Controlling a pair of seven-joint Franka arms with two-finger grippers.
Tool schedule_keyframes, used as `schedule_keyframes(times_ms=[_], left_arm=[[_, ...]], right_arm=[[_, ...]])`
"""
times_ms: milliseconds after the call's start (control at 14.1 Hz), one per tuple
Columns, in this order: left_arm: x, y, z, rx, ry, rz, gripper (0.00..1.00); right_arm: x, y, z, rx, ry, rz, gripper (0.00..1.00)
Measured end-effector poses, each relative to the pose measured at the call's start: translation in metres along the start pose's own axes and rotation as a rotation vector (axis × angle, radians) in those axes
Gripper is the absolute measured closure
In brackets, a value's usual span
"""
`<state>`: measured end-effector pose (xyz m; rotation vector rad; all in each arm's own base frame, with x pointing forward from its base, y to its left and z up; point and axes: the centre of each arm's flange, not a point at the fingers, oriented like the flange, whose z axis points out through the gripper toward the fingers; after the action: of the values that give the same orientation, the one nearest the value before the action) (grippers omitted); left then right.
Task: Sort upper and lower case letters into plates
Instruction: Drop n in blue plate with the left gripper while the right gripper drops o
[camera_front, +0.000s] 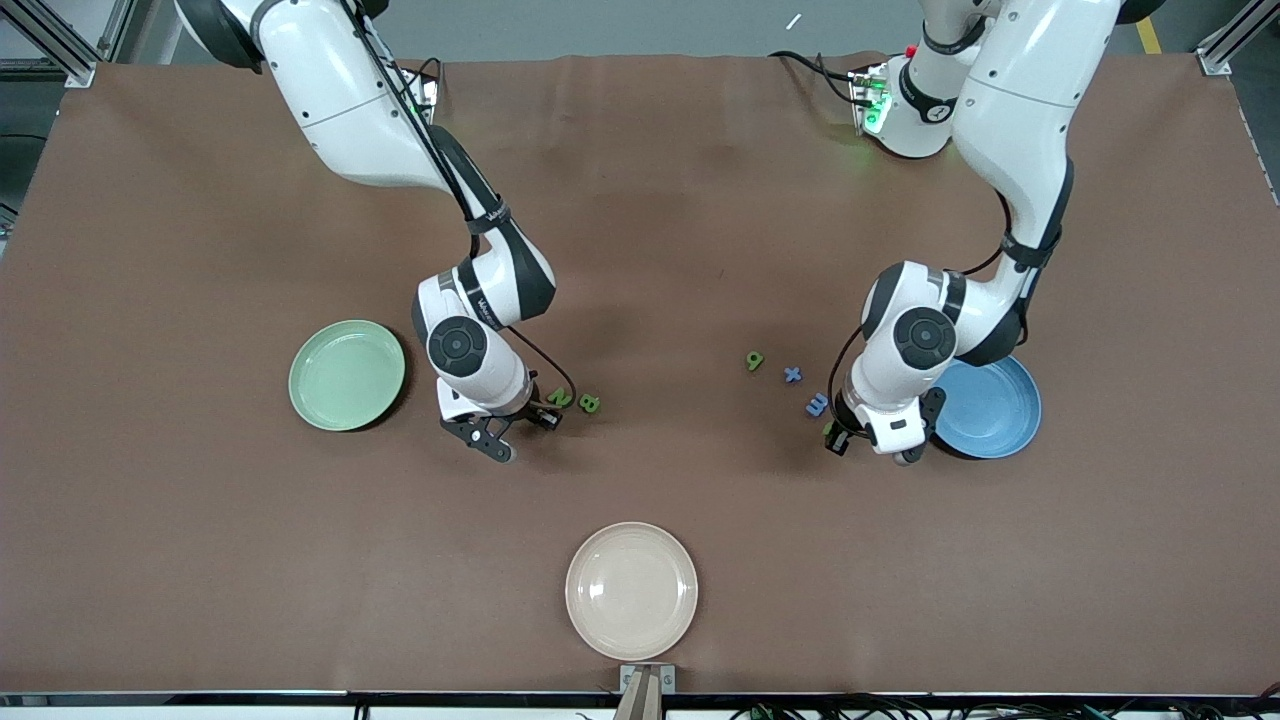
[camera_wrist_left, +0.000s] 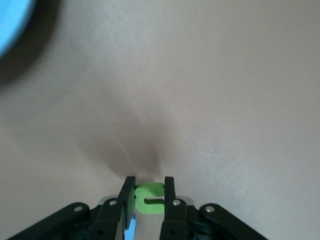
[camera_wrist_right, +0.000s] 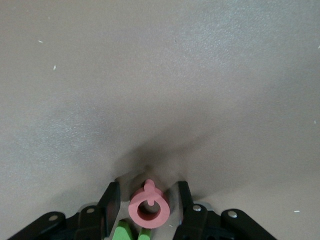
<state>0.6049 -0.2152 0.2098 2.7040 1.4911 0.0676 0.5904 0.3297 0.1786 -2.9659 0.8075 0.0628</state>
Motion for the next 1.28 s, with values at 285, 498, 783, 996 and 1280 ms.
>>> schedule_keyframes(times_ms=[285, 498, 783, 996, 1280], left_arm=[[0.035, -0.014, -0.065, 0.075, -0.013, 0.191, 0.73], [0.075, -0.039, -0.09, 0.113, -0.037, 0.373, 0.73], [0.127, -0.084, -0.073, 0.166, -0.082, 0.645, 0.73], [0.166, -0.116, -0.062, 0.194, -0.108, 0.809, 0.73], [0.179, -0.135, -0.035, 0.216, -0.101, 0.914, 0.73]], right_arm=[[0.001, 0.0, -0.001, -0.003, 0.0, 0.024, 0.63], [0.001, 0.0, -0.002, -0.002, 0.0, 0.029, 0.66], [0.02, 0.003, -0.015, -0.008, 0.005, 0.039, 0.66], [0.064, 0.03, -0.047, -0.037, -0.028, -0.03, 0.66], [0.115, 0.093, -0.09, -0.055, -0.087, -0.124, 0.66]])
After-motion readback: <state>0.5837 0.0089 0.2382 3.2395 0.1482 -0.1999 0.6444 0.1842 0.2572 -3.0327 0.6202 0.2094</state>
